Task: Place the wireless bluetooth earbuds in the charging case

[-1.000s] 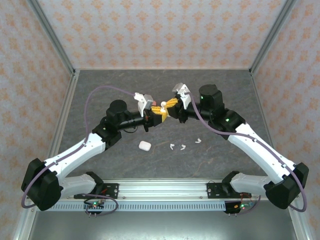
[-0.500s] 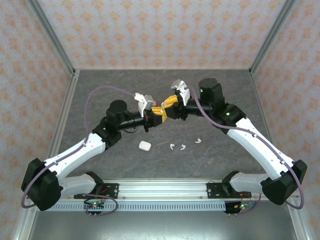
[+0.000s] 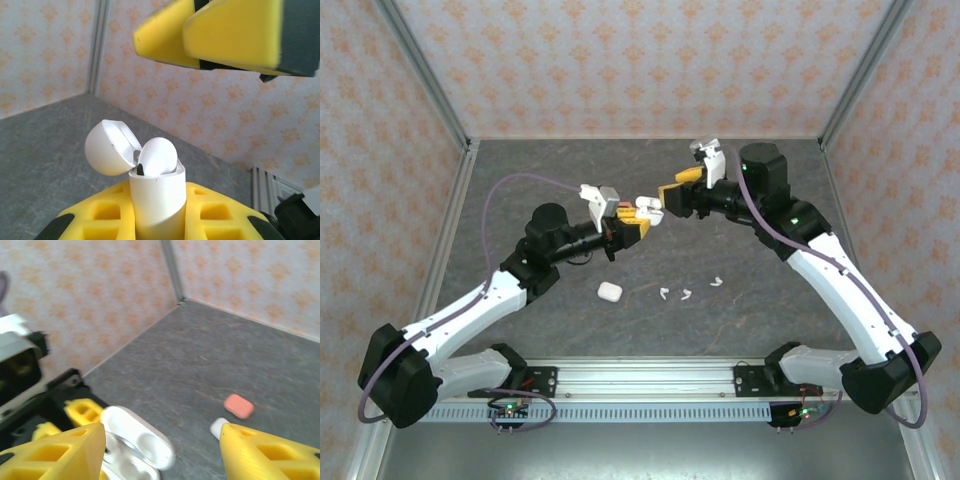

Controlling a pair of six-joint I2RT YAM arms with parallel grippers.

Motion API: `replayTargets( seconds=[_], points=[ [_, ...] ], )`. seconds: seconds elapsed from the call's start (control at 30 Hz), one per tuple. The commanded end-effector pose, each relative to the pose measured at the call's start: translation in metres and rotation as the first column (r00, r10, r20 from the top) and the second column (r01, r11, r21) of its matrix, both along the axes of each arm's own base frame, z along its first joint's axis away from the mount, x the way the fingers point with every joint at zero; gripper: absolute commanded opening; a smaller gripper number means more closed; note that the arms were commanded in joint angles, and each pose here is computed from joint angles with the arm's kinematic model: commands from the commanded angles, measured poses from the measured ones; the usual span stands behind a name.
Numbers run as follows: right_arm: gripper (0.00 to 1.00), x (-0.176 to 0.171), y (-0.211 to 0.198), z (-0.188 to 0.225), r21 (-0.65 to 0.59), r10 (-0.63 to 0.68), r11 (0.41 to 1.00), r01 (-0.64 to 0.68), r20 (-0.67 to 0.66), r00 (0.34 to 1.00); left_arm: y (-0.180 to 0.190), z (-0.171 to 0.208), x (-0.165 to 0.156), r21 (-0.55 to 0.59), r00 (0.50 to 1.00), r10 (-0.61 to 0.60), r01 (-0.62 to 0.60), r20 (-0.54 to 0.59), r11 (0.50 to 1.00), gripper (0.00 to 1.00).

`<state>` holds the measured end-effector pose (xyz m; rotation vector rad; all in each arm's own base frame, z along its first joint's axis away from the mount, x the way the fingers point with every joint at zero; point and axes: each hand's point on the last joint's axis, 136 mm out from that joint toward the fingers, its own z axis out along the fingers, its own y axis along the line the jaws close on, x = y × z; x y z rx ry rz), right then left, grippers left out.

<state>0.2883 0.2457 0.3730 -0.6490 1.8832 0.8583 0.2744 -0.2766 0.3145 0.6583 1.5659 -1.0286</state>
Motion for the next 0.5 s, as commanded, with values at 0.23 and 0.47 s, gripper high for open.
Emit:
replayTargets(
  seconds=[0.23, 0.47],
  points=[
    [0.62, 0.026, -0.086, -0.090, -0.122, -0.469, 0.883, 0.454, -0.283, 0.837, 0.021, 0.040, 0.006, -0.080, 0.982, 0.140, -0.131, 0.128, 0.988, 0.00],
    [0.61, 0.012, -0.128, -0.192, -0.358, -0.660, 0.751, 0.555, -0.416, 0.625, 0.024, 0.049, 0.005, -0.077, 0.977, 0.150, -0.140, 0.149, 0.987, 0.00]
  ],
)
